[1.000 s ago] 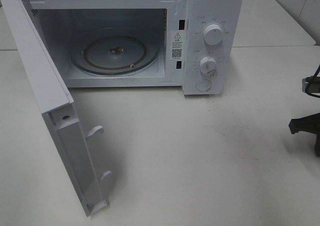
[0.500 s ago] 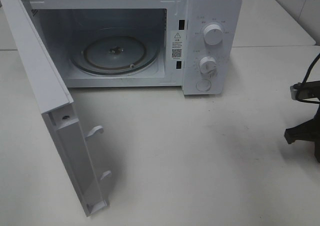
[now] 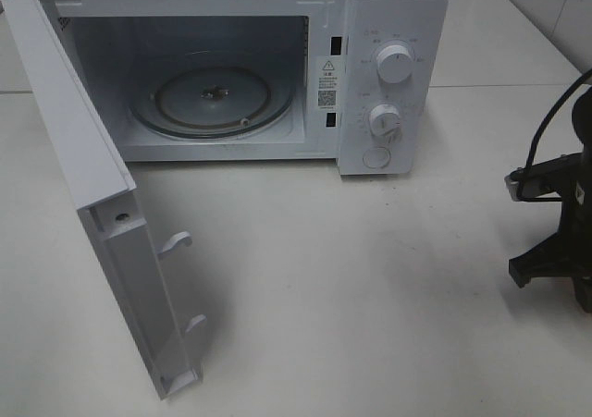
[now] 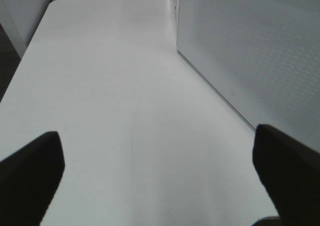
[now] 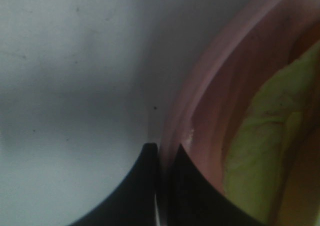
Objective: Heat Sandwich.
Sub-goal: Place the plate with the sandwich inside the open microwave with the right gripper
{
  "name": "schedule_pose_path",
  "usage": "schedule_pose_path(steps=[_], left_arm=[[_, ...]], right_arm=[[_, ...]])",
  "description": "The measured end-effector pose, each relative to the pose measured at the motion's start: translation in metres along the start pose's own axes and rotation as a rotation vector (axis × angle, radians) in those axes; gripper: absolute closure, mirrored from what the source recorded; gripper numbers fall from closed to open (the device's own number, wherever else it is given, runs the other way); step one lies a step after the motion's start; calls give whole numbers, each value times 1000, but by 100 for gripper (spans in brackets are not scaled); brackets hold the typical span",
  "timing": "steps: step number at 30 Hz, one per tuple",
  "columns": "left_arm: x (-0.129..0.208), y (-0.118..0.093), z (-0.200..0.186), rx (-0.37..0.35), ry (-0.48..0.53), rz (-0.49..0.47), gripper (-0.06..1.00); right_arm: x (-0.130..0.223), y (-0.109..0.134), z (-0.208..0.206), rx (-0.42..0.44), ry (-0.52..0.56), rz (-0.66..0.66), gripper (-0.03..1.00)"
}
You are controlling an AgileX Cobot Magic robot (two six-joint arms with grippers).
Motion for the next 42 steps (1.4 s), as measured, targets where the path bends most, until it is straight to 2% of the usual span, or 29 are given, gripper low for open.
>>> schedule_pose_path(steps=[6,17,22,27,36,42], left_arm=[[0,0,0,0,0,0,-2],[0,0,0,0,0,0,-2],[0,0,0,0,0,0,-2],[0,0,0,0,0,0,-2],[0,0,0,0,0,0,-2],[0,0,0,0,0,0,-2]], right_arm=[[4,11,-9,17,5,-39,94],[21,2,-43,29,-24,2,94],[24,5,-52,33,-42,-10,94],[28,16,-61,42,-57,-59,94],[36,57,-72,63,-80,-235,94],[40,72,-76,77,-86,-301,94]])
Point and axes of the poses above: a point on each arm's last joint axis where the gripper is mounted, z pointing out along that axis toward the gripper, y along the wrist's bending axis when the last joint is at zero, x = y × z, the point moved 2 cm from there along z, pointing out along that axis toward the gripper, and after that the axes turned 4 degrees about -z, right-handed, at the moved point
